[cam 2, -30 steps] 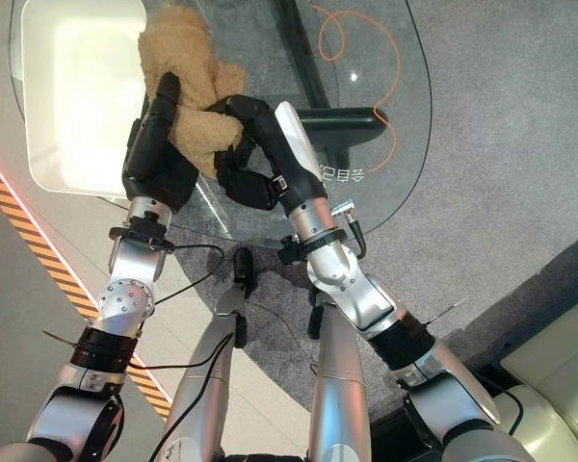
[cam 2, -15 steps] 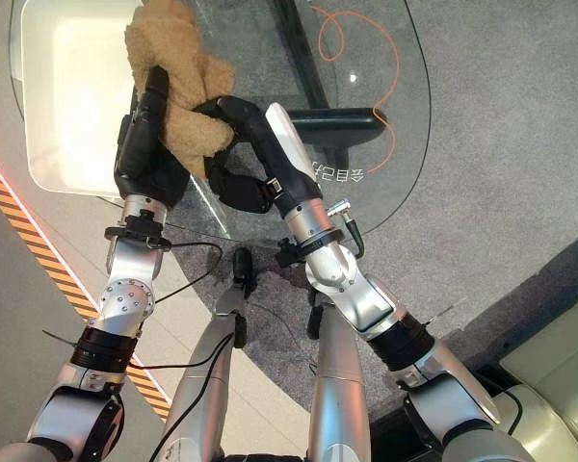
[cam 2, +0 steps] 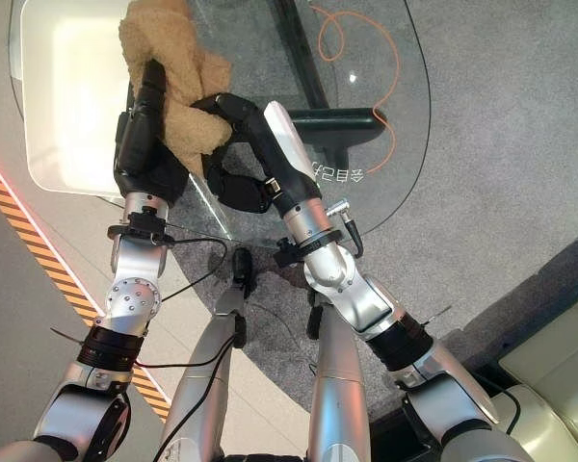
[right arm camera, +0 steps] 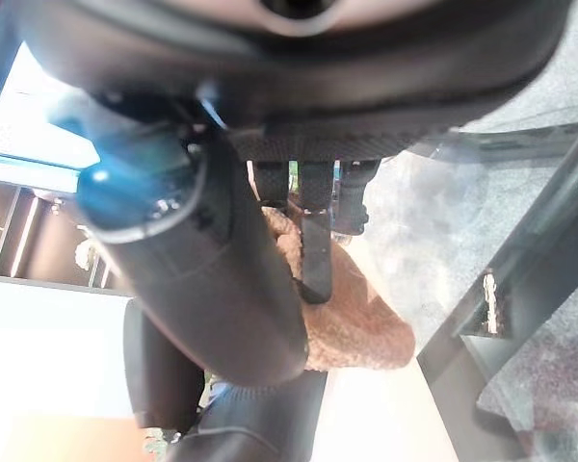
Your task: Wipe the table with a cloth and put it in the basket.
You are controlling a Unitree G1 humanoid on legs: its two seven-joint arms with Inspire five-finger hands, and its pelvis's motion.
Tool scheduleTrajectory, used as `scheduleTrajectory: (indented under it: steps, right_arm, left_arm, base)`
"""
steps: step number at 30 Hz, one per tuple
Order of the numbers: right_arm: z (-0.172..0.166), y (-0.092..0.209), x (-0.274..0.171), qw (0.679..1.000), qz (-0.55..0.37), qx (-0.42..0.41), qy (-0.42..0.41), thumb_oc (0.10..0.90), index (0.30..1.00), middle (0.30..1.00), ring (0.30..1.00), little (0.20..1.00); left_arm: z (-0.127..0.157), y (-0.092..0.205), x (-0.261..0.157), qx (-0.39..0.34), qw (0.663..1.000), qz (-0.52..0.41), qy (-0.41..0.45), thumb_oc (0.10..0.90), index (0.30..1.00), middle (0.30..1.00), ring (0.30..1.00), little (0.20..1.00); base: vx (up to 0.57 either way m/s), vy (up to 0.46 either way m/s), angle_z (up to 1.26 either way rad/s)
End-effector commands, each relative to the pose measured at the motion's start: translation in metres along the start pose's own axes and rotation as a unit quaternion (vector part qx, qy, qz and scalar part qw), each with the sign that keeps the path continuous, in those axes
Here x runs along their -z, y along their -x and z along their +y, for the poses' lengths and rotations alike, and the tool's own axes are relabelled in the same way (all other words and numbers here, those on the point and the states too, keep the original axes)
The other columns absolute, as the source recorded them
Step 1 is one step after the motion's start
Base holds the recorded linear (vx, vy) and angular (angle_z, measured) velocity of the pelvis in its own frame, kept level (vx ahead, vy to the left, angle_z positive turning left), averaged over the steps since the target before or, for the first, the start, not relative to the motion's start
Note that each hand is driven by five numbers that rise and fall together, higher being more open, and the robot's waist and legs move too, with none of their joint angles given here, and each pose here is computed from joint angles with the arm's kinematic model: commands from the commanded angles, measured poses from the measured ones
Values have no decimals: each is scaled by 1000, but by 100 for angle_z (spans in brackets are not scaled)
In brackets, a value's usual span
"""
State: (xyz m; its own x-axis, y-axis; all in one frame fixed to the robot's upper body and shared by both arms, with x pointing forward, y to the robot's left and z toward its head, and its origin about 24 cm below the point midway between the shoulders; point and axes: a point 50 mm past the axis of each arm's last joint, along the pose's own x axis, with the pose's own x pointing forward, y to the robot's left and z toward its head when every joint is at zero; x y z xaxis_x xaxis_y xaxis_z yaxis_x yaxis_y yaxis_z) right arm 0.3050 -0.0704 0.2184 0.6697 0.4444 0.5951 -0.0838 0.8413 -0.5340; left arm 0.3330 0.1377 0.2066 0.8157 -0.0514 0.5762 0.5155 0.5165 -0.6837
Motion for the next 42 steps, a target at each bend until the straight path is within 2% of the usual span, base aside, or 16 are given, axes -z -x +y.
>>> scheduleTrajectory:
  steps: [1,27,36,42]
  right_arm:
    - [-26,-22,-92,966,-240,91,-39,800,900,900,900,900]
    - [-33,-20,-92,959,-245,138,-40,800,900,900,900,900]
    - [-40,-19,-90,953,-245,177,-32,800,900,900,900,900]
    - [-54,-16,-71,948,-205,244,-10,800,900,900,900,900]
  left_arm:
    - [-61,-15,-36,143,982,-120,-9,100,300,300,300,200]
    - [-57,-13,-52,94,976,-197,-12,100,300,300,300,200]
    - [-57,-12,-55,89,974,-205,-20,100,300,300,300,200]
    - [-52,-11,-60,83,973,-213,-34,100,300,300,300,200]
  base:
    - [0,0,0]
    - [0,0,0]
    - [0,0,0]
    - [0,0,0]
